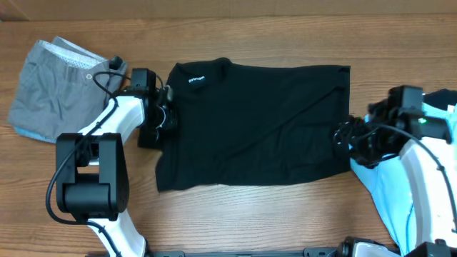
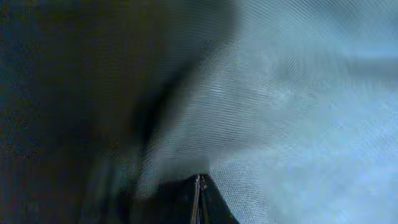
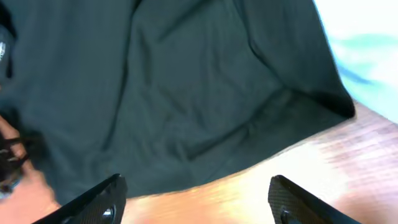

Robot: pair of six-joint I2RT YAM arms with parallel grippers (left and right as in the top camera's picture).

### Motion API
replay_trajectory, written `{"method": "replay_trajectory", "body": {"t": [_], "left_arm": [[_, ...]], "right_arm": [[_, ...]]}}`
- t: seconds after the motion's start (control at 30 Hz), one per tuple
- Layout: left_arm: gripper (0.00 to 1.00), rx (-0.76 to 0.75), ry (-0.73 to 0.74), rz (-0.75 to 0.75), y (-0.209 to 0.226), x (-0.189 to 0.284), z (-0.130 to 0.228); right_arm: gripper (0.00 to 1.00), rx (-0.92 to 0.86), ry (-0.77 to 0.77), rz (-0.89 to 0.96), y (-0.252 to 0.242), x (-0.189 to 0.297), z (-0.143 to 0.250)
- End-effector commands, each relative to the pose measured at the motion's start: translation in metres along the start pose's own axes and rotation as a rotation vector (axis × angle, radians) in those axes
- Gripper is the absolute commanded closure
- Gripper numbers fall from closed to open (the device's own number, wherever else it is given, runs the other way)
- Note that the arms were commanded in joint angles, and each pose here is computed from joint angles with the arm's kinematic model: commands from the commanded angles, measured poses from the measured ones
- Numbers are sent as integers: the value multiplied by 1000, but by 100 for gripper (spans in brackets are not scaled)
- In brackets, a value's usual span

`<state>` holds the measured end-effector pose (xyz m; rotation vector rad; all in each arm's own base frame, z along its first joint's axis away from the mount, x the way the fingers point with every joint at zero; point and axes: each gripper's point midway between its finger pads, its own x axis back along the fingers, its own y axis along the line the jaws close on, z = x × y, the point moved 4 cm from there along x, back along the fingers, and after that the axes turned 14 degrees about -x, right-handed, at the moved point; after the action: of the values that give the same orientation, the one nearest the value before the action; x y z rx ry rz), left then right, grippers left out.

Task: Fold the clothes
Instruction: 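Pull the shirt's right hem outward with the right gripper to flatten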

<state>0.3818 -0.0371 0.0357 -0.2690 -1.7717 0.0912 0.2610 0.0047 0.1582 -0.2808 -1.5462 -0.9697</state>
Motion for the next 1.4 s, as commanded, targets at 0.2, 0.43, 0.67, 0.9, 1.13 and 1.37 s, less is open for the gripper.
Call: {"method": "replay_trajectory", "body": {"t": [0.2, 0.43, 0.67, 0.9, 1.13, 1.37], "left_arm": [[96, 178, -2, -194, 92, 17, -15], [93, 143, -11, -120, 80, 25, -24], [89, 110, -46, -3, 58, 43, -34], [85, 32, -236, -42, 35, 147, -53], [78, -14, -389, -76, 18, 209, -51], [76, -15, -394, -76, 13, 220, -44]], "right_arm": [[41, -33, 20, 27, -31, -72, 13], [41, 197, 80, -151, 1, -94, 30], [41, 296, 57, 3, -2, -116, 47], [67, 232, 152, 97, -22, -135, 57], [91, 213, 179, 126, -22, -117, 64], [94, 93, 172, 202, -30, -73, 80]]}}
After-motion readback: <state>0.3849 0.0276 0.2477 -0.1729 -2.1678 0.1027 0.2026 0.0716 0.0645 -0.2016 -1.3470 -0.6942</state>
